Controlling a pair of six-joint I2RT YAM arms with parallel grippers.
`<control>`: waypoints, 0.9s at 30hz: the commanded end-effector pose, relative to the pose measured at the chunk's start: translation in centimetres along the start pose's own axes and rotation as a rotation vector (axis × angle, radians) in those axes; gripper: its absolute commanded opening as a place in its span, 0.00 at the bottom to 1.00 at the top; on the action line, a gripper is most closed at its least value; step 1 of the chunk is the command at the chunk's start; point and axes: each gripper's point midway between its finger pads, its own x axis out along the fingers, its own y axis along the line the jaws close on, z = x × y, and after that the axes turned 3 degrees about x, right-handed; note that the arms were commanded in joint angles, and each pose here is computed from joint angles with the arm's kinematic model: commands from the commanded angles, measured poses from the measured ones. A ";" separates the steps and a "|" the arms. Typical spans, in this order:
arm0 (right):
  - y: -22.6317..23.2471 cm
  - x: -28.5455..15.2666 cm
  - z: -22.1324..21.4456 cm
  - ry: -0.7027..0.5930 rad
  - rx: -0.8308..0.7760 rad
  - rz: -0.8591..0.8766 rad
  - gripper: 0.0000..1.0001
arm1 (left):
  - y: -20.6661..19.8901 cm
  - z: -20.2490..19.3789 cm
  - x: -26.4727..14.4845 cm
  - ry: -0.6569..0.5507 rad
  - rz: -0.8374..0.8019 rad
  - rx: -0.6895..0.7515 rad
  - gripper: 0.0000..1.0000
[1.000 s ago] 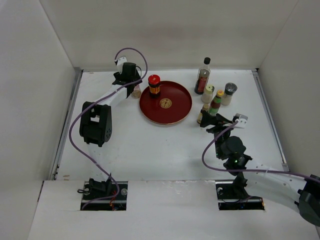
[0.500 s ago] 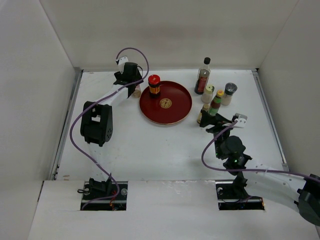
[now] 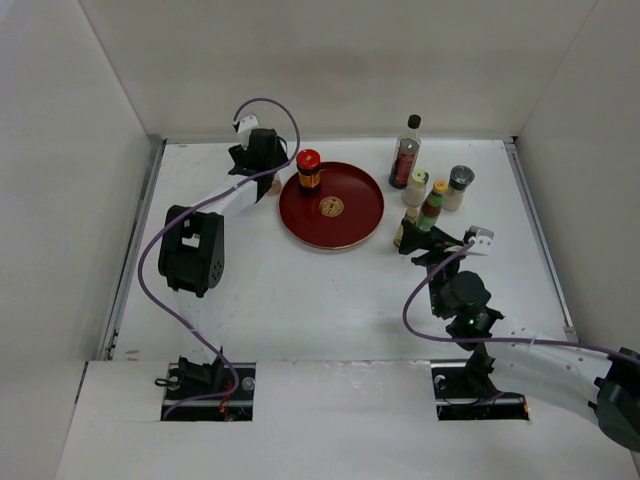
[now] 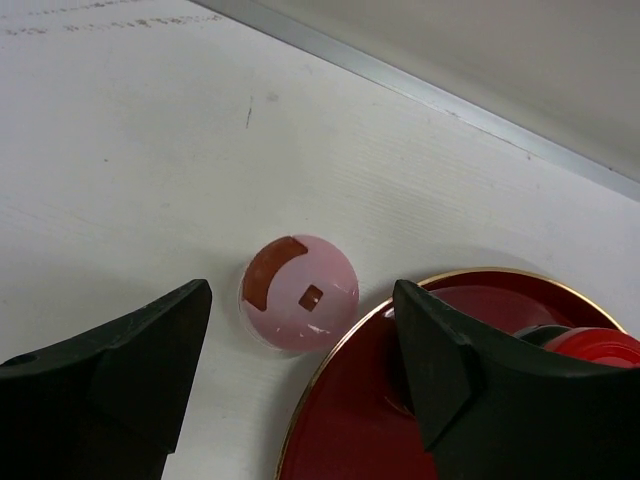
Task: Organize the condiment bottles
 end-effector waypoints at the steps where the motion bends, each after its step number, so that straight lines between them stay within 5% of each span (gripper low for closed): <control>1: 1.4 0.5 2.0 -0.039 0.052 0.022 0.79 | -1.5 4.3 -1.8 -0.110 -0.053 -0.047 0.73; 21: 1.4 0.7 1.4 -0.026 0.043 0.019 0.79 | -1.2 0.5 0.7 -0.012 -0.023 0.007 0.66; 27: 1.4 0.7 1.4 -0.026 0.043 0.020 0.79 | -1.2 0.8 0.7 -0.022 -0.019 0.004 0.45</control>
